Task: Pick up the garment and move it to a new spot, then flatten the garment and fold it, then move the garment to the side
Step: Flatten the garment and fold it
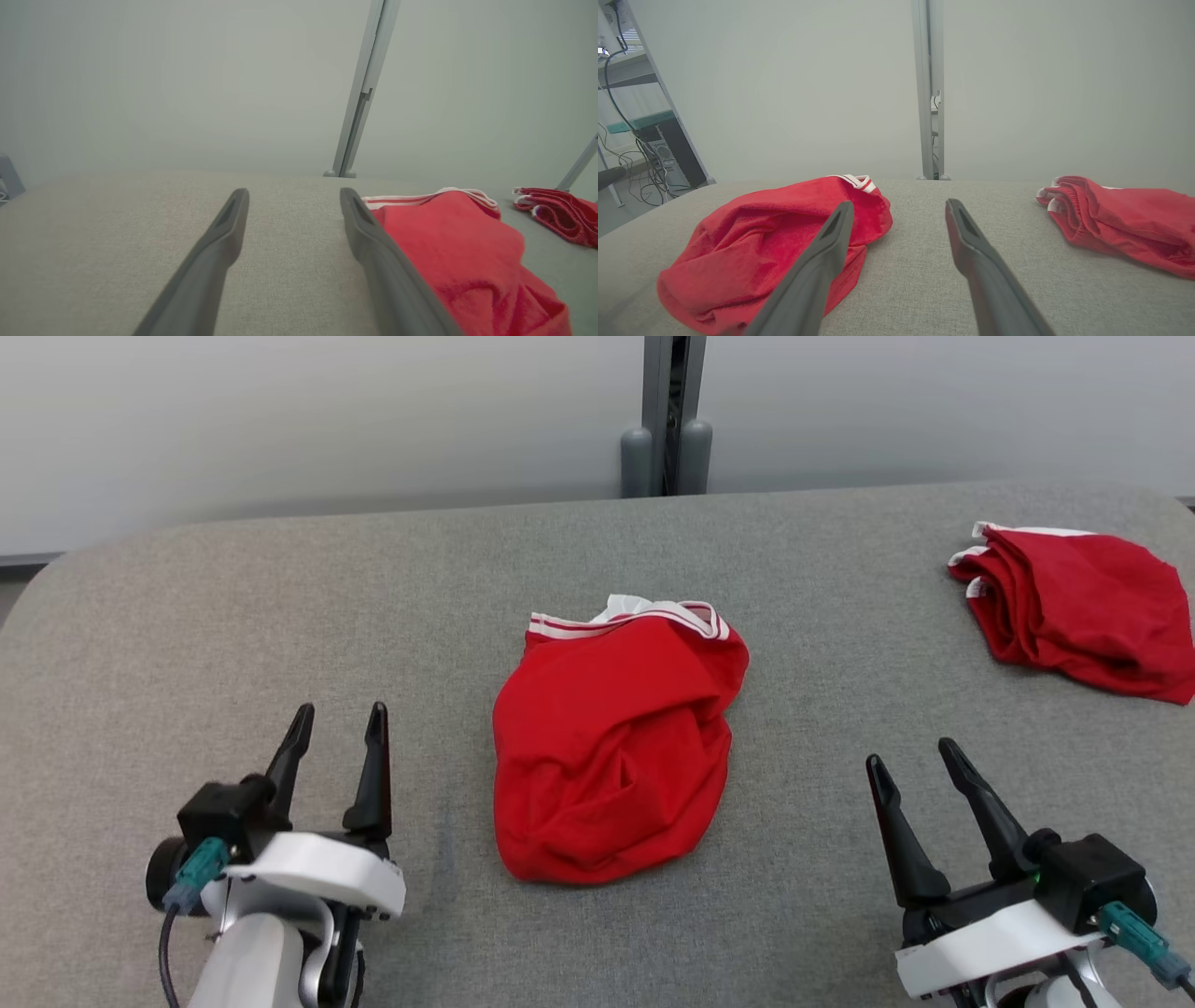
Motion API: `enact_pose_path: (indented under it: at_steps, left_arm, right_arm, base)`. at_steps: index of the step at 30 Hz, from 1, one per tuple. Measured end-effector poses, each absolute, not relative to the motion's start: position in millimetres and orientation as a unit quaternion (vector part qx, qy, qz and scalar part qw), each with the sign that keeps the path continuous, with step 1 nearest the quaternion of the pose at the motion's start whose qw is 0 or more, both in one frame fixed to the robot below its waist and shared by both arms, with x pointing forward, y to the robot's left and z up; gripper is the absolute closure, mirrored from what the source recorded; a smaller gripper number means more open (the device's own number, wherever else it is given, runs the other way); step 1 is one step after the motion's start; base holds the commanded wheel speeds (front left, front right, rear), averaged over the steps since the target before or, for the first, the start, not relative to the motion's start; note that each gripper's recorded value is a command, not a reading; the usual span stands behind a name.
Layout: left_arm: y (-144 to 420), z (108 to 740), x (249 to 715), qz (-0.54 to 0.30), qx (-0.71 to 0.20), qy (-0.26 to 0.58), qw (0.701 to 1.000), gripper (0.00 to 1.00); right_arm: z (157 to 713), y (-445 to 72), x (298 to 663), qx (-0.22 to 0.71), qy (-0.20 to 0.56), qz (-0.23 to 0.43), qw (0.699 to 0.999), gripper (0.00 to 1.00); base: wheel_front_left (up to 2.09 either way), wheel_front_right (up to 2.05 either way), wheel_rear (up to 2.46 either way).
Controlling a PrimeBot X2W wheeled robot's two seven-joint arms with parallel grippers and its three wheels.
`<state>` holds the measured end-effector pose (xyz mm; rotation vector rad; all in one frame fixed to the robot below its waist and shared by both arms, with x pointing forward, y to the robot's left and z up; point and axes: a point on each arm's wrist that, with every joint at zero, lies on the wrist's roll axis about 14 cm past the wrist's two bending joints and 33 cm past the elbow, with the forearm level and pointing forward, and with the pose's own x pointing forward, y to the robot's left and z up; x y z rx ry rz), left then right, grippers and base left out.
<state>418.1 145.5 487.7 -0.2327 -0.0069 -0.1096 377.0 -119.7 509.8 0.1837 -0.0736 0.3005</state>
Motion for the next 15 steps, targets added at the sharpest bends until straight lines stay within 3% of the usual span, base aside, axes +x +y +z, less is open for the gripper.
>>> enact_pose_path:
  at_steps: [7,15]
  left_arm:
    - [120.6,475.6,467.6,-0.098,-0.091,0.02,0.991,0.0]
    - [76.1,433.8,530.7,-0.168,-0.057,0.104,0.979,0.0]
  right_arm:
    - [498.3,-120.0,399.0,0.089,-0.023,0.153,0.984,0.0]
    - [474.9,-119.8,426.9,0.087,0.0,0.157,0.984,0.0]
  base:
    - [0.0,0.0,0.0]
    - [0.0,0.0,0.0]
